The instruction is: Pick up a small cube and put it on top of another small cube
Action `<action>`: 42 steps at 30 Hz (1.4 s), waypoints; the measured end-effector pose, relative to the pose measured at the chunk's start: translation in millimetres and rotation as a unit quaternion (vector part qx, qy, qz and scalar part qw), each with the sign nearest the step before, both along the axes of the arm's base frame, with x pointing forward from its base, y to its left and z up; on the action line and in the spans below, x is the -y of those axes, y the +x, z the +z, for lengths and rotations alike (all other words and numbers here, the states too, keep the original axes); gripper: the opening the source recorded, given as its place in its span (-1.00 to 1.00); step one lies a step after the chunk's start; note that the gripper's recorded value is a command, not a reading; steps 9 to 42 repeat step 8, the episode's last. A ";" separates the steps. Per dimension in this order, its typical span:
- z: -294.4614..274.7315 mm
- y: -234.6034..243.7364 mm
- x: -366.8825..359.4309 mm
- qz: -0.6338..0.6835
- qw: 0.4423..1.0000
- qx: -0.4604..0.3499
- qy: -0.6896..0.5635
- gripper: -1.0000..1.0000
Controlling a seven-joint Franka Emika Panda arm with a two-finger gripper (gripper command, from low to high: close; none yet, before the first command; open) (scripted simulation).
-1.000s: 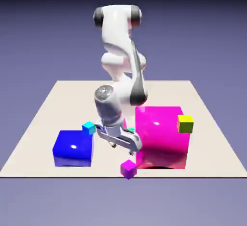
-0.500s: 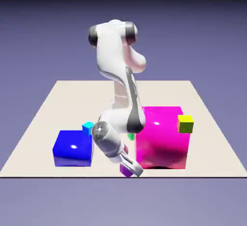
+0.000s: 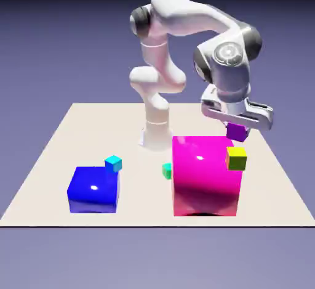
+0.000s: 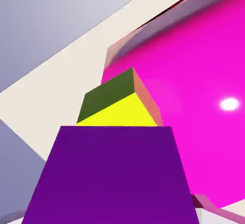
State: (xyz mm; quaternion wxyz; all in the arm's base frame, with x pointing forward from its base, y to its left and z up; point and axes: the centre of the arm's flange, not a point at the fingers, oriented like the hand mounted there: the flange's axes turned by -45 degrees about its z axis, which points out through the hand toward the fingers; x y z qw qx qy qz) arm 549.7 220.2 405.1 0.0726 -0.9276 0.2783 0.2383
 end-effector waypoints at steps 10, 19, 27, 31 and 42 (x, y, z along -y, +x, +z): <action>31.2 9.2 6.9 0.000 1.000 0.000 -0.001 1.00; 31.2 9.2 6.9 0.000 1.000 0.000 -0.001 1.00; 31.2 9.2 6.9 0.000 1.000 0.000 -0.001 1.00; 31.2 9.2 6.9 0.000 1.000 0.000 -0.001 1.00; 31.2 9.2 6.9 0.000 1.000 0.000 -0.001 1.00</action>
